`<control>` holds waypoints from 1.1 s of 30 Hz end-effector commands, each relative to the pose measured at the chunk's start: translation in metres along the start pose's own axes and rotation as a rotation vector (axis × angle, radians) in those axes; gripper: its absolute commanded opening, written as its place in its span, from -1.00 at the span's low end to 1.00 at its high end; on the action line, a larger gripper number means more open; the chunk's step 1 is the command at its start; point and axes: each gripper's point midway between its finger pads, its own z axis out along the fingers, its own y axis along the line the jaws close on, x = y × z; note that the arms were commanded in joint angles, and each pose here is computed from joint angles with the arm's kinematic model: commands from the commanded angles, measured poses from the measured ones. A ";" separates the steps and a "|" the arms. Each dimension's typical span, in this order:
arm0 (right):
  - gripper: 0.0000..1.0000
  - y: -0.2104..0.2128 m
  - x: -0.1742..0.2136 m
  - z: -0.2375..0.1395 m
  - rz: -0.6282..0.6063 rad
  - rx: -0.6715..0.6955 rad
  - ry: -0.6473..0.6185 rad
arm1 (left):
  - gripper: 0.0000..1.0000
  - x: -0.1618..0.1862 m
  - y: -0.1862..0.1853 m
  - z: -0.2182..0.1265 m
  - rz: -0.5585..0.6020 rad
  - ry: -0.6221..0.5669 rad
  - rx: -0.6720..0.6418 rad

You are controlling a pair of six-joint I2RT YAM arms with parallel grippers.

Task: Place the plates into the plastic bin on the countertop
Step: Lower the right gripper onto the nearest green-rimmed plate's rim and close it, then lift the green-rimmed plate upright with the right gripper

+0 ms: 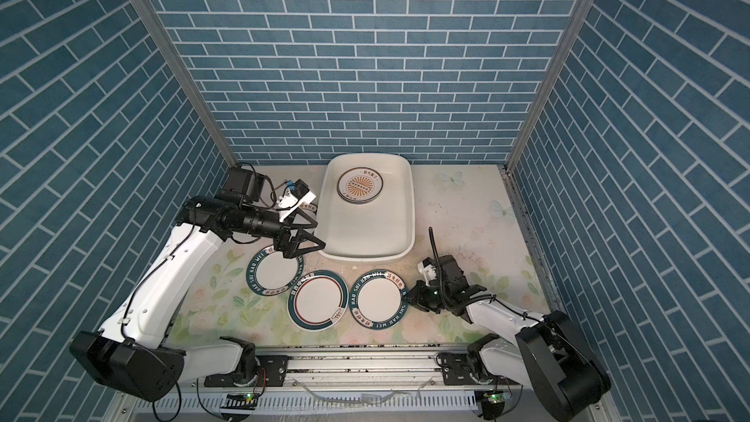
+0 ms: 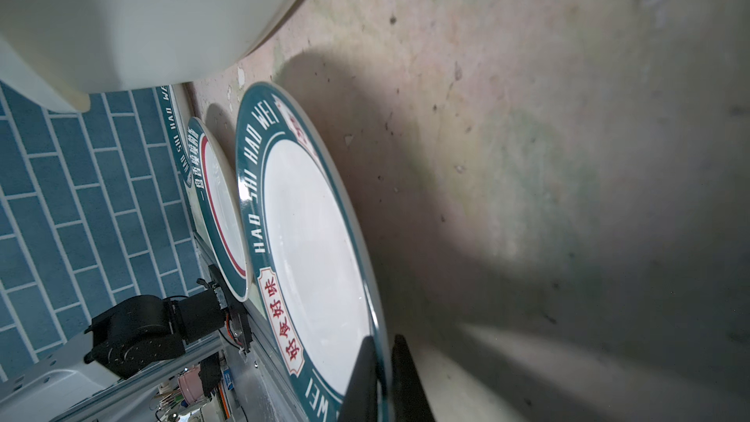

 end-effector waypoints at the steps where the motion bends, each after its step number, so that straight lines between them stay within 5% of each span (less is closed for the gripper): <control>1: -0.99 -0.017 0.007 -0.004 0.027 0.093 0.009 | 0.99 -0.001 -0.002 0.000 -0.006 -0.007 0.016; 33: -1.00 0.021 0.015 -0.042 -0.027 0.069 0.054 | 0.99 -0.002 0.012 0.001 -0.018 0.010 -0.045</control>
